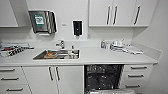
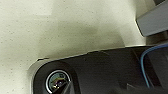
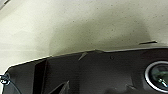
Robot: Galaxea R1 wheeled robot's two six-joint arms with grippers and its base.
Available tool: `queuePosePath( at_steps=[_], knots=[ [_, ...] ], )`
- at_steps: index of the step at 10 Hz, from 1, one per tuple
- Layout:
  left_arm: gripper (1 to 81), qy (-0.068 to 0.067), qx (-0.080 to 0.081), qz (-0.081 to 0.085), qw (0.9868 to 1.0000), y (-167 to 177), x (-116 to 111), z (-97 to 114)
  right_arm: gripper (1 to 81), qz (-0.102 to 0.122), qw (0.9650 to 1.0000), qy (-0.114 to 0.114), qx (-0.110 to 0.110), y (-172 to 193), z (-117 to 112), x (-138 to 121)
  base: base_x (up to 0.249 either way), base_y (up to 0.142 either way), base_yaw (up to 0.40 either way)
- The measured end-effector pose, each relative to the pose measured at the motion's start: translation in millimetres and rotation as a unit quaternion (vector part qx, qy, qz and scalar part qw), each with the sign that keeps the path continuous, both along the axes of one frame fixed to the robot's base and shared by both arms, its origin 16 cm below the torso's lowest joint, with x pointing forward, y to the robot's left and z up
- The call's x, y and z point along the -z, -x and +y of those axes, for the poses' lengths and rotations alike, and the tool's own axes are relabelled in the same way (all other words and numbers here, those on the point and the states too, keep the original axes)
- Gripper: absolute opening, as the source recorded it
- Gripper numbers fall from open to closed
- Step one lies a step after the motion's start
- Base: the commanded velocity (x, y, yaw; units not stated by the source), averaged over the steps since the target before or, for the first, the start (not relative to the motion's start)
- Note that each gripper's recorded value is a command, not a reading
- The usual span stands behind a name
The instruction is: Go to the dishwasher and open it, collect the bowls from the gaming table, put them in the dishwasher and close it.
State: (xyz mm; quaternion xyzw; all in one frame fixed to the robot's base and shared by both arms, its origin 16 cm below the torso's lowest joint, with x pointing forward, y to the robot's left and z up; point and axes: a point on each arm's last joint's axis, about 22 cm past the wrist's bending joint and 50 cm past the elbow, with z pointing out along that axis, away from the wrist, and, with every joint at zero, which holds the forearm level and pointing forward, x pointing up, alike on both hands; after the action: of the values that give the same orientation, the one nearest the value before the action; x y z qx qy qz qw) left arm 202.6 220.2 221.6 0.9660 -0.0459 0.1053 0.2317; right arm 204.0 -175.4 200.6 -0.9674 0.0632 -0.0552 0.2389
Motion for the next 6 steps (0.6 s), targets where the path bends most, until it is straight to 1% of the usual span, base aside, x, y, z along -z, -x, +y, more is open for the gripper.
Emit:
queuePosePath(
  at_steps=[1,2,4,6],
  knots=[
    [81.1,0.007,0.0,0.002,1.0,5.2,1.1,-14.3,81.1,-0.001,1.0,0.0,-0.003,2.2,7.2,1.5,0.0,0.0,0.0],
    [81.1,0.011,-0.001,0.006,0.9999,13.9,-0.7,-20.9,81.1,0.001,1.0,-0.004,-0.005,9.0,14.3,-0.7,0.0,0.0,0.0],
    [81.1,0.006,-0.001,0.015,0.9999,26.6,-13.3,-15.2,81.1,0.013,0.9999,-0.002,-0.006,25.2,14.2,-13.3,0.0,0.0,0.0],
    [81.1,0.007,-0.001,0.026,0.9996,39.5,-29.9,-18.0,81.1,0.023,0.9997,0.001,-0.006,37.2,13.7,-29.4,0.0,0.0,0.0]
  ],
)
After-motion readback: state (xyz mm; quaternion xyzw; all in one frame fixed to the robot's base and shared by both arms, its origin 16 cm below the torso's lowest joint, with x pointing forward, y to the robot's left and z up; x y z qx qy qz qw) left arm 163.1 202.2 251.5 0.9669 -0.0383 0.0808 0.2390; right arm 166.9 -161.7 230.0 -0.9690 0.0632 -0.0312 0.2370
